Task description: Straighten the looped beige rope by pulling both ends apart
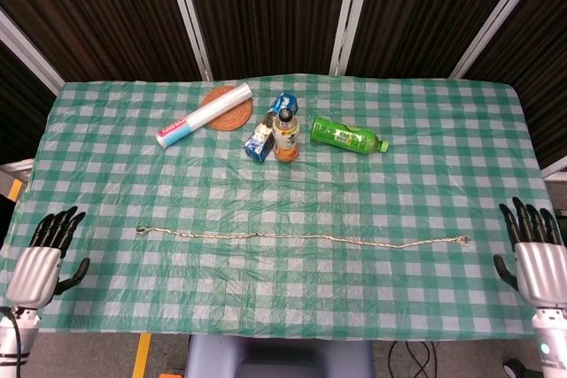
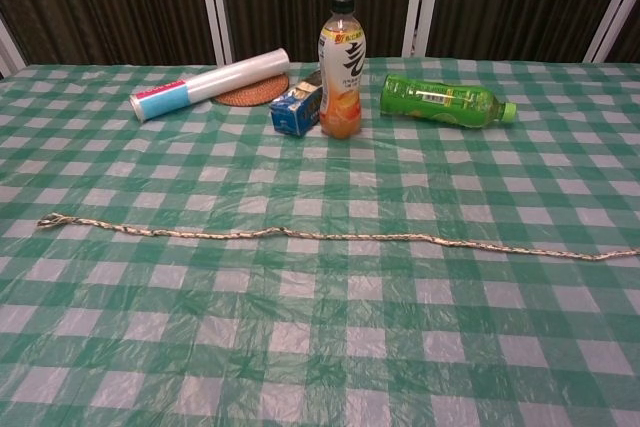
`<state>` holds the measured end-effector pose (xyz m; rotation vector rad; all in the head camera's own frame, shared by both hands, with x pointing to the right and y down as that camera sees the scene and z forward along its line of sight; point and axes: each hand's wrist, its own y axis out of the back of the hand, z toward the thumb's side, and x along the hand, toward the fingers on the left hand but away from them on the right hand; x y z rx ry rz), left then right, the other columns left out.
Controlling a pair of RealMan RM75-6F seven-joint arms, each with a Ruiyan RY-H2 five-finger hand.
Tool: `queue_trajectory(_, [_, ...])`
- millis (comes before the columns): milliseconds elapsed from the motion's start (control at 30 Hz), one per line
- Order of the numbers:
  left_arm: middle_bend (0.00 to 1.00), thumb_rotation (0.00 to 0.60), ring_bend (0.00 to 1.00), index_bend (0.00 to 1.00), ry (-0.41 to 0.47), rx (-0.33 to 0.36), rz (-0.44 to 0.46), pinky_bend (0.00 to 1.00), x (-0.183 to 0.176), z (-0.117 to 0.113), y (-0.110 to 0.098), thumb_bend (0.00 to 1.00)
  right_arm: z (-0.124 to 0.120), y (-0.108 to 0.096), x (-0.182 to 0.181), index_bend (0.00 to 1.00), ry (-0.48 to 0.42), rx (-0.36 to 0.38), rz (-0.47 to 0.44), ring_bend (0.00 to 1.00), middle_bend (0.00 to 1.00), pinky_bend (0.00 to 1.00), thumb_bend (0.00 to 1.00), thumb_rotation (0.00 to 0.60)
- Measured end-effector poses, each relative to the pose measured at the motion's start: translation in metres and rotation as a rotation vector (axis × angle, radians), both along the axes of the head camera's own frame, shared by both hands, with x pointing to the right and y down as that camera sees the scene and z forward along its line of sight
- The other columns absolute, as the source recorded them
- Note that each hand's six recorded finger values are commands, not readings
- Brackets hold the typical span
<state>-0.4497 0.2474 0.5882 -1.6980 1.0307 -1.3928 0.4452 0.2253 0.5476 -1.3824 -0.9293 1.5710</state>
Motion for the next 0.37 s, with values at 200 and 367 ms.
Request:
queue_trajectory(200, [0.0, 0.6, 0.0, 0.0, -0.094, 0.012, -0.014, 0.05, -0.011, -0.024, 0.018, 0.41, -0.01, 0.024, -0.003, 0.0, -0.022, -0.015, -0.002, 0.0, 0.0, 0.0, 0.33, 0.6])
queue_trajectory(367, [0.0, 0.6, 0.0, 0.0, -0.119, 0.028, -0.022, 0.05, -0.014, -0.025, 0.016, 0.41, -0.014, 0.027, -0.001, 0.0, -0.018, -0.017, 0.005, 0.0, 0.0, 0.0, 0.33, 0.6])
